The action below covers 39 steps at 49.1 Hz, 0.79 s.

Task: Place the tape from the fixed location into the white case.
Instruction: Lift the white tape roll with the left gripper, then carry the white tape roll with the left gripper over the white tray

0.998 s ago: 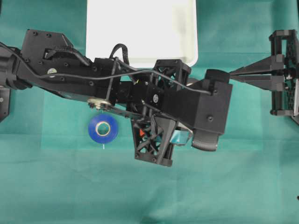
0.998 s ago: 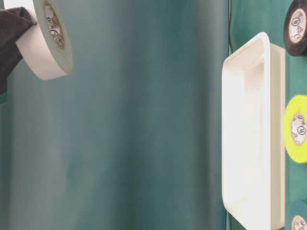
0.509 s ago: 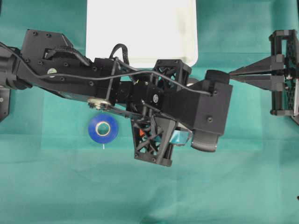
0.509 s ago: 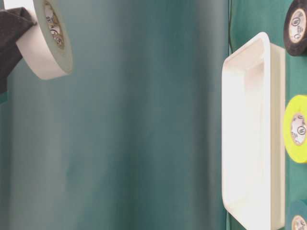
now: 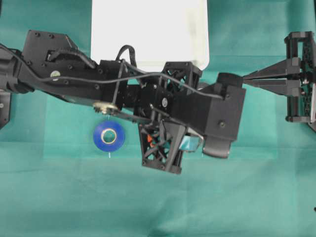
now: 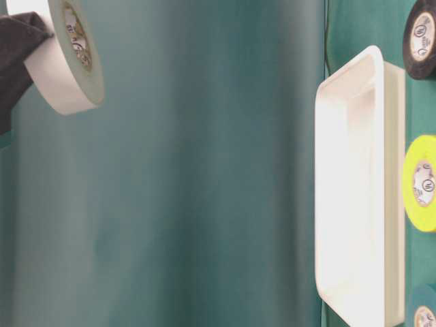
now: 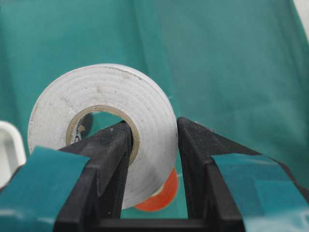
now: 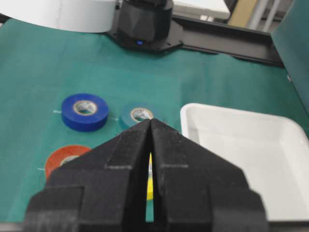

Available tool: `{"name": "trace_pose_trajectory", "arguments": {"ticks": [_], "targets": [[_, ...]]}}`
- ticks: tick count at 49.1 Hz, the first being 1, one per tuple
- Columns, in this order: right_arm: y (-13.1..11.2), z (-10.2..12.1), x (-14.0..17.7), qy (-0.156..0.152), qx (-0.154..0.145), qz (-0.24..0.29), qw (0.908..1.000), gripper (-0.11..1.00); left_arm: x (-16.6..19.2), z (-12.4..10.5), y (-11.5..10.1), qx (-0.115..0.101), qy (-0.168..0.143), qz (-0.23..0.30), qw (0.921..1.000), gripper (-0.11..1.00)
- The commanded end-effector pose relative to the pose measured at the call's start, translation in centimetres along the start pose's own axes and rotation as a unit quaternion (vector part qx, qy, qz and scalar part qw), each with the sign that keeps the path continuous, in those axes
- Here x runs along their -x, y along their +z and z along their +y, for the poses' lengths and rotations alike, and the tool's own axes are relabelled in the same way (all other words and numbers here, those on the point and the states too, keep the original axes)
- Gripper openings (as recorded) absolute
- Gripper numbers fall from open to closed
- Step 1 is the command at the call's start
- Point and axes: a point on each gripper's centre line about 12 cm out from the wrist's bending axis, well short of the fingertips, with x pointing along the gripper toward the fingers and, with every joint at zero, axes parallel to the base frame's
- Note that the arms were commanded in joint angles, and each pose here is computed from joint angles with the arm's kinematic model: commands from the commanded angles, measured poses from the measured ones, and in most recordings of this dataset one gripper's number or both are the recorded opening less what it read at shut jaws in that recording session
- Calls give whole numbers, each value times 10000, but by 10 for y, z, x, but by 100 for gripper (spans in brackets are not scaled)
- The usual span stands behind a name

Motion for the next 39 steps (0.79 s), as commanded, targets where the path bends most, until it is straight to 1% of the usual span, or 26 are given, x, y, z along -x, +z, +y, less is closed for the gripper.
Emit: {"name": "trace_pose_trajectory", "arguments": {"ticks": [1, 11, 19, 26, 39], "targets": [[11, 0, -2, -8, 8, -138, 9999, 0, 34, 13, 10, 80, 114, -323, 9994, 28], [10, 0, -3, 0, 0, -115, 9999, 0, 41, 44, 3, 340, 342, -261, 9985, 28], [9, 0, -4, 1, 0, -92, 10000, 0, 46, 76, -10, 629, 572, -168, 9962, 28], [8, 0, -4, -1, -7, -84, 10000, 0, 52, 104, -24, 904, 780, -94, 9928, 28], [9, 0, -4, 1, 0, -92, 10000, 0, 62, 143, -43, 1287, 1086, -12, 9857, 28]]}}
